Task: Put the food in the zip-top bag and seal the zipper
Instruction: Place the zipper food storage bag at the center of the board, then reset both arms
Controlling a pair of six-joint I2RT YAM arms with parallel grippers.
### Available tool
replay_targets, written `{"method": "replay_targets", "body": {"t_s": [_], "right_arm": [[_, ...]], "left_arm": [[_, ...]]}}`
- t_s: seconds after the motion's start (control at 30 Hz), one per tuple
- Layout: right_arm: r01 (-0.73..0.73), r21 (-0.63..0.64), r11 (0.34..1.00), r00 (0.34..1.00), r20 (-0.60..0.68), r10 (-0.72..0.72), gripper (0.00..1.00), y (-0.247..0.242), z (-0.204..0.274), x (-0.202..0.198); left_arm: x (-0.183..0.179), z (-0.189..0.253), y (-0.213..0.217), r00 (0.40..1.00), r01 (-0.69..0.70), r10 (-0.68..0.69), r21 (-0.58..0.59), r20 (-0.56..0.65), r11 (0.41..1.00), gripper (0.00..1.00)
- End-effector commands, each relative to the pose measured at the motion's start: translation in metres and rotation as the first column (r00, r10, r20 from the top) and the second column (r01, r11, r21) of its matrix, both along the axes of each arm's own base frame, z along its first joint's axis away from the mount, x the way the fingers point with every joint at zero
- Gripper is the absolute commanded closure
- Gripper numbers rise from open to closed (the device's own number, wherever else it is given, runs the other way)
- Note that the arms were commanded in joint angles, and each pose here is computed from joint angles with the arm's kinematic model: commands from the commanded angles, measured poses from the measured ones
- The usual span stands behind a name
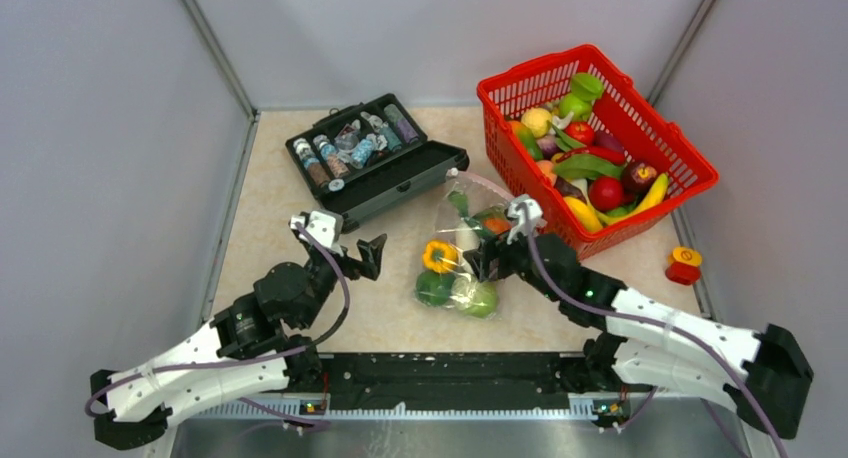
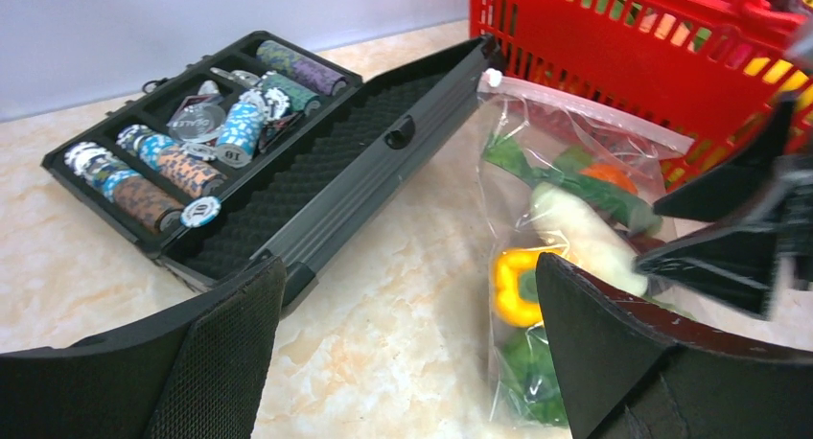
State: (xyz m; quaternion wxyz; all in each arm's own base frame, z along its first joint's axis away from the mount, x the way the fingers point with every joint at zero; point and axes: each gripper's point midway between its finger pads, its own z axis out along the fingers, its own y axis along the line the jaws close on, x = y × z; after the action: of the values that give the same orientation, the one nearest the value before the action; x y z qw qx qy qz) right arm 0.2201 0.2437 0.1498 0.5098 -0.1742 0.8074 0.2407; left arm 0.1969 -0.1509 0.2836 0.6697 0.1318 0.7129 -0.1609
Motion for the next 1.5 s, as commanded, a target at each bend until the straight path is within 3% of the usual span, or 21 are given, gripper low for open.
{"method": "replay_targets", "body": {"t_s": [0.0, 0.1, 0.3, 0.53, 0.63, 0.8, 1.0, 1.13, 1.23, 1.37, 1.47], "right_arm": [[-0.148, 0.288, 0.946, 0.957, 0.283, 0.064, 0.16, 0.009, 0.113, -0.013], [-0.108, 0.321, 0.941, 0.934, 0.357, -0.014, 0.13, -0.011, 0.141, -0.012], [0.08, 0.288, 0.954, 0.908, 0.373, -0.189, 0.12, -0.051, 0.172, 0.003], [0.303, 0.162, 0.939, 0.854, 0.392, -0.343, 0.07, -0.097, 0.209, 0.024], [0.326, 0.139, 0.935, 0.846, 0.398, -0.354, 0.06, -0.108, 0.22, 0.032], [0.393, 0.104, 0.914, 0.84, 0.363, -0.403, 0.06, -0.13, 0.225, 0.049], [0.462, 0.097, 0.882, 0.841, 0.267, -0.47, 0.05, -0.167, 0.223, 0.078], [0.547, 0.19, 0.815, 0.794, 0.191, -0.577, 0.05, -0.212, 0.226, 0.089], [0.541, 0.221, 0.812, 0.802, 0.157, -0.577, 0.05, -0.223, 0.219, 0.086], [0.478, 0.234, 0.846, 0.847, 0.132, -0.515, 0.04, -0.208, 0.203, 0.073], [0.457, 0.243, 0.855, 0.866, 0.096, -0.49, 0.04, -0.201, 0.189, 0.063]], "left_arm": [[0.008, 0.022, 0.015, 0.994, -0.097, 0.099, -0.07, 0.035, 0.993, 0.01], [0.009, 0.023, 0.011, 0.996, -0.085, 0.086, -0.054, 0.022, 0.995, 0.01], [0.019, 0.022, 0.026, 0.99, -0.141, 0.14, -0.064, -0.02, 0.988, 0.01], [0.058, 0.027, 0.05, 0.979, -0.183, 0.171, -0.107, -0.112, 0.977, 0.01], [0.071, 0.038, 0.055, 0.976, -0.199, 0.185, -0.133, -0.115, 0.971, 0.01], [0.083, 0.06, 0.072, 0.968, -0.243, 0.229, -0.146, -0.105, 0.959, 0.01], [0.099, 0.046, 0.109, 0.945, -0.308, 0.274, -0.207, -0.179, 0.929, 0.01], [0.105, 0.031, 0.163, 0.878, -0.462, 0.382, -0.302, -0.289, 0.834, 0.01], [0.097, 0.026, 0.189, 0.804, -0.588, 0.497, -0.306, -0.327, 0.749, 0.01], [0.077, 0.032, 0.206, 0.745, -0.667, 0.599, -0.287, -0.294, 0.688, 0.01], [0.053, 0.031, 0.232, 0.615, -0.788, 0.728, -0.255, -0.302, 0.56, 0.01]]}}
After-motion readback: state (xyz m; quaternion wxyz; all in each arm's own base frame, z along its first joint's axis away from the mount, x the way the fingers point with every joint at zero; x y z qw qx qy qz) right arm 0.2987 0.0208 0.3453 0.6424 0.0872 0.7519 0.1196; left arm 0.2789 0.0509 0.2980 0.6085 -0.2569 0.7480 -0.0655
